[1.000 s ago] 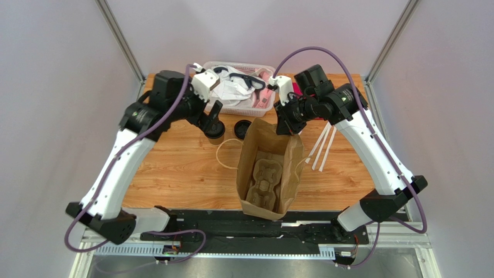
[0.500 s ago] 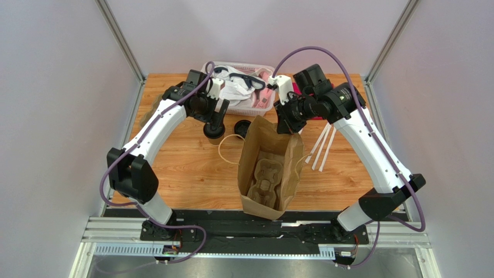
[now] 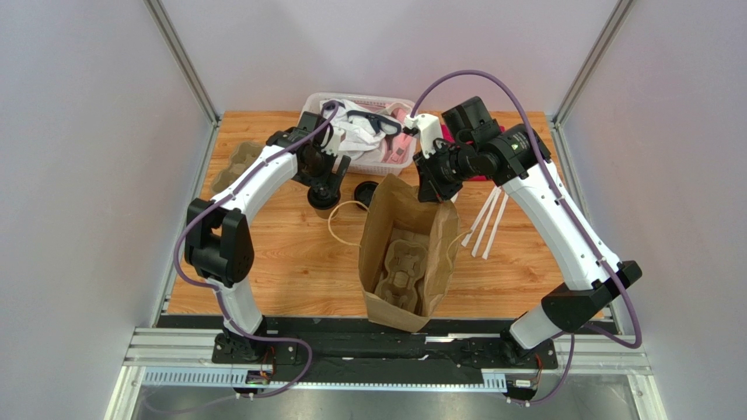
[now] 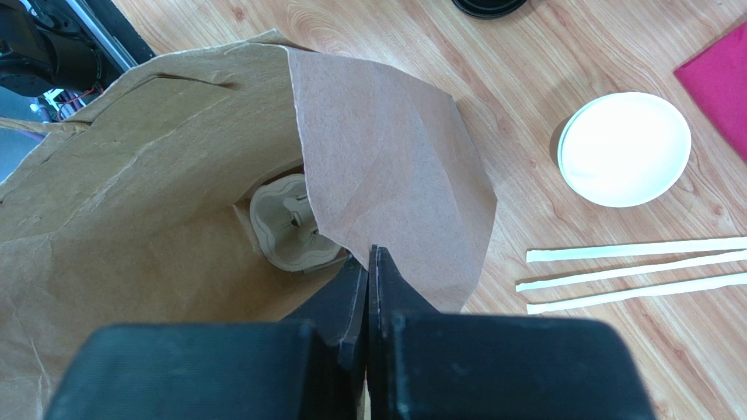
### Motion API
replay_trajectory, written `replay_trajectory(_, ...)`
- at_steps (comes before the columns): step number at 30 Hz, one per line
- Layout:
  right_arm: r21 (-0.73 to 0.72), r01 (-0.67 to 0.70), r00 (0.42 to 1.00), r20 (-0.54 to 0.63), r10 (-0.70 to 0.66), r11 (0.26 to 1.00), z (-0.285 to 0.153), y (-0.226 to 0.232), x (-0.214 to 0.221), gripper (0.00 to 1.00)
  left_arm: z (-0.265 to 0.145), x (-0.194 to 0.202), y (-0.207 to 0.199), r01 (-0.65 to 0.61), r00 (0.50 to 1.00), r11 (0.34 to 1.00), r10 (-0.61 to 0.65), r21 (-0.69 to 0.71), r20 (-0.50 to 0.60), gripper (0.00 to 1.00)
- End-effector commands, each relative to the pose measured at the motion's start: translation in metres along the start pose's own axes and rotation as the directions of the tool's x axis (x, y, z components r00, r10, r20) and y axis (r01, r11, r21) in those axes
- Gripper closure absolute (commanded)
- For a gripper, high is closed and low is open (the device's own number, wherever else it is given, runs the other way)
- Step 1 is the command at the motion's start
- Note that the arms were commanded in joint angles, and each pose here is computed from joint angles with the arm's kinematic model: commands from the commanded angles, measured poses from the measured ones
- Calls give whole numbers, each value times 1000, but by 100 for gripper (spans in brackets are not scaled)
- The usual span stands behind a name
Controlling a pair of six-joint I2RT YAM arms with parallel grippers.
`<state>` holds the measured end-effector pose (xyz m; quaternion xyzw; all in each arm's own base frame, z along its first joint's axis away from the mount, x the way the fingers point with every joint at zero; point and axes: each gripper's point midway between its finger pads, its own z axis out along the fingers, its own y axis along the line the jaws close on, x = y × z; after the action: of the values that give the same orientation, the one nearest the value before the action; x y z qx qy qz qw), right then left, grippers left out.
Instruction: Pack the takeout coffee
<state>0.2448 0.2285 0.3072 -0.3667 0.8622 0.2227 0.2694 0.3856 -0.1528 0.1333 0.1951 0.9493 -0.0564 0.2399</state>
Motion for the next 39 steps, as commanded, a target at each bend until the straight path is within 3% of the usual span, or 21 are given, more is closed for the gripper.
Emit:
replay_trajectory(1,-11,-8,999,-54,7,1000,-9,5,15,100,1,-13,3,7,999,1000,-6,-16,47,10)
replay_trajectory(18,-10,-9,998,-60,9,1000,-7,4,16,100,24,0,2,17,1000,1000,-17,-10,-8,13)
replay_trajectory(33,-8,-10,998,-60,9,1000,-6,4,16,100,44,31,5,7,996,1000,-9,-24,-86,27)
replay_trajectory(39,-6,-13,998,-62,12,1000,-7,3,16,100,51,47,5,4,990,1000,-7,-25,-143,23)
